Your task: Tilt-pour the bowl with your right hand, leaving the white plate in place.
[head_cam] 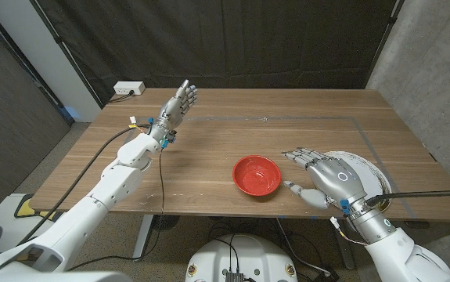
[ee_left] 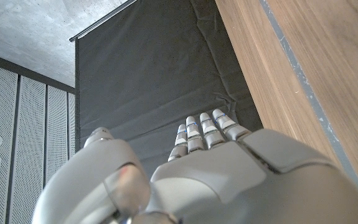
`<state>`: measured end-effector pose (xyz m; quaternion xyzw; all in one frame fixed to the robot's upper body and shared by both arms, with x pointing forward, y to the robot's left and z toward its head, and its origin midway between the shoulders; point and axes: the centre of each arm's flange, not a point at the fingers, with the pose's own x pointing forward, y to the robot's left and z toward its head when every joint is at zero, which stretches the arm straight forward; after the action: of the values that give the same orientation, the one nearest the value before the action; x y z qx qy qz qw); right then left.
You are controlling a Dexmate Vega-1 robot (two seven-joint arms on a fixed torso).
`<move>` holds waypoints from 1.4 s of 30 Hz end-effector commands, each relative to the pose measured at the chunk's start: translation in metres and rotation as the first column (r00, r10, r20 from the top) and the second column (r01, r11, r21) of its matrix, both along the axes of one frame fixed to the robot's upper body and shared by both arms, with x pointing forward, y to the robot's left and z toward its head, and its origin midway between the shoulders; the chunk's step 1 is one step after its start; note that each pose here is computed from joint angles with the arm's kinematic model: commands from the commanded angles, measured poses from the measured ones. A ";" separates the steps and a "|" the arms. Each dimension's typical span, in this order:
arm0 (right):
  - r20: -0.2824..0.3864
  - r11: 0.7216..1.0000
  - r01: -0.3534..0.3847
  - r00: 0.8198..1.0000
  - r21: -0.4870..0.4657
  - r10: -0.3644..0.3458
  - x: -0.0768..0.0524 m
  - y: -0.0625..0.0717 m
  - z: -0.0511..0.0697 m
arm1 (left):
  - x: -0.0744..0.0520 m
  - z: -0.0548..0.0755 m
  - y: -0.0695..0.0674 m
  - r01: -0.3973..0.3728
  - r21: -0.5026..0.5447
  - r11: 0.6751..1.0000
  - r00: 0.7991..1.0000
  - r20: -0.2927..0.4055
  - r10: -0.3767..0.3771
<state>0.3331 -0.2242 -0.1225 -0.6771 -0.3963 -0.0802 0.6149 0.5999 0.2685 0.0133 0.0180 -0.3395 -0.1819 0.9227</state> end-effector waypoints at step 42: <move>-0.133 0.927 -0.037 0.991 -0.374 -0.014 0.055 0.032 -0.009 | -0.003 -0.028 0.018 -0.001 -0.025 1.000 0.999 -0.054 0.000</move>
<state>0.3807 -0.1999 -0.1282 -0.7651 -0.3726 0.0330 0.5242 0.5971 0.2781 -0.0022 0.0139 -0.3181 -0.1783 0.9310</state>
